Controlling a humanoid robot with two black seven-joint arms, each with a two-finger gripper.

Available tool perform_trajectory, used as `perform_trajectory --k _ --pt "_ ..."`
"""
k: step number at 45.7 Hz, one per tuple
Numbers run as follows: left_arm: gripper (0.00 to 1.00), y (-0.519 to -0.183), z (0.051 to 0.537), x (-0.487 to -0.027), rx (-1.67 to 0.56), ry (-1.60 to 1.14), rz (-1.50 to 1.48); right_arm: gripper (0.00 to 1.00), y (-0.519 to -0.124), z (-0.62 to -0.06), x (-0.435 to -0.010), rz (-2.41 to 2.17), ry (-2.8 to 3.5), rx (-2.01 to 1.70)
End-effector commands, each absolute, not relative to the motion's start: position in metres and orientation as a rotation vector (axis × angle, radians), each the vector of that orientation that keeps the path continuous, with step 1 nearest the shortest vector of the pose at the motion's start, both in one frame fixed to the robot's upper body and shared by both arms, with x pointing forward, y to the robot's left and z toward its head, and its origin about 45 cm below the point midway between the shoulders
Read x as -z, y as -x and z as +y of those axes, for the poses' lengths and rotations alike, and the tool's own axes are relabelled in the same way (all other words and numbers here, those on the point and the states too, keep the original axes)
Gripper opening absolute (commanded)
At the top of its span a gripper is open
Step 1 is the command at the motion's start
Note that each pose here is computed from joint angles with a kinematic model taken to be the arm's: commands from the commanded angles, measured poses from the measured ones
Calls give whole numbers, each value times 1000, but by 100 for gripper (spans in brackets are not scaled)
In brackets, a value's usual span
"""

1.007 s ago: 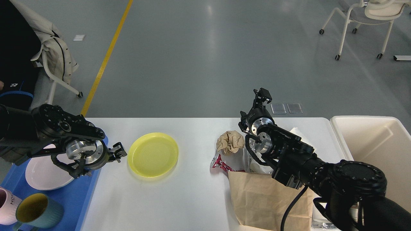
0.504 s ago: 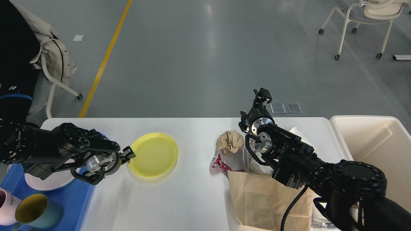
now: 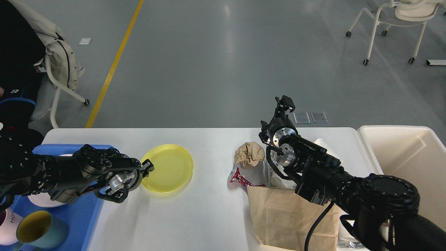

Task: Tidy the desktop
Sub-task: 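Grip the yellow plate rim with the left gripper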

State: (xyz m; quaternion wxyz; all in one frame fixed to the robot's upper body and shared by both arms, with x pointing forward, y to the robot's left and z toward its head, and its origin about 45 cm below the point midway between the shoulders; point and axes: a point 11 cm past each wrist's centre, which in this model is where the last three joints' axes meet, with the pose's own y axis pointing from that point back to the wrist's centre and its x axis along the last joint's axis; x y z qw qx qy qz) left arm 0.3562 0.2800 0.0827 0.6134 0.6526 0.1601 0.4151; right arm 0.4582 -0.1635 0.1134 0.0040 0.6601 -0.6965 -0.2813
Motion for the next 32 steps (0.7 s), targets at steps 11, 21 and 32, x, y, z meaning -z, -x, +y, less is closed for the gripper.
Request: perform_trajectory --k 11,21,32 --pt "51 -352 271 -69 -948 -1505 374 100 -458 -164 -113 -2183 -2068 881" --pt "34 -353 272 -69 -956 -1503 378 100 -458 -164 -113 -2183 -2068 881" --pt "20 -353 273 -68 -957 -1503 378 100 -458 -163 -113 -2181 -2069 882"
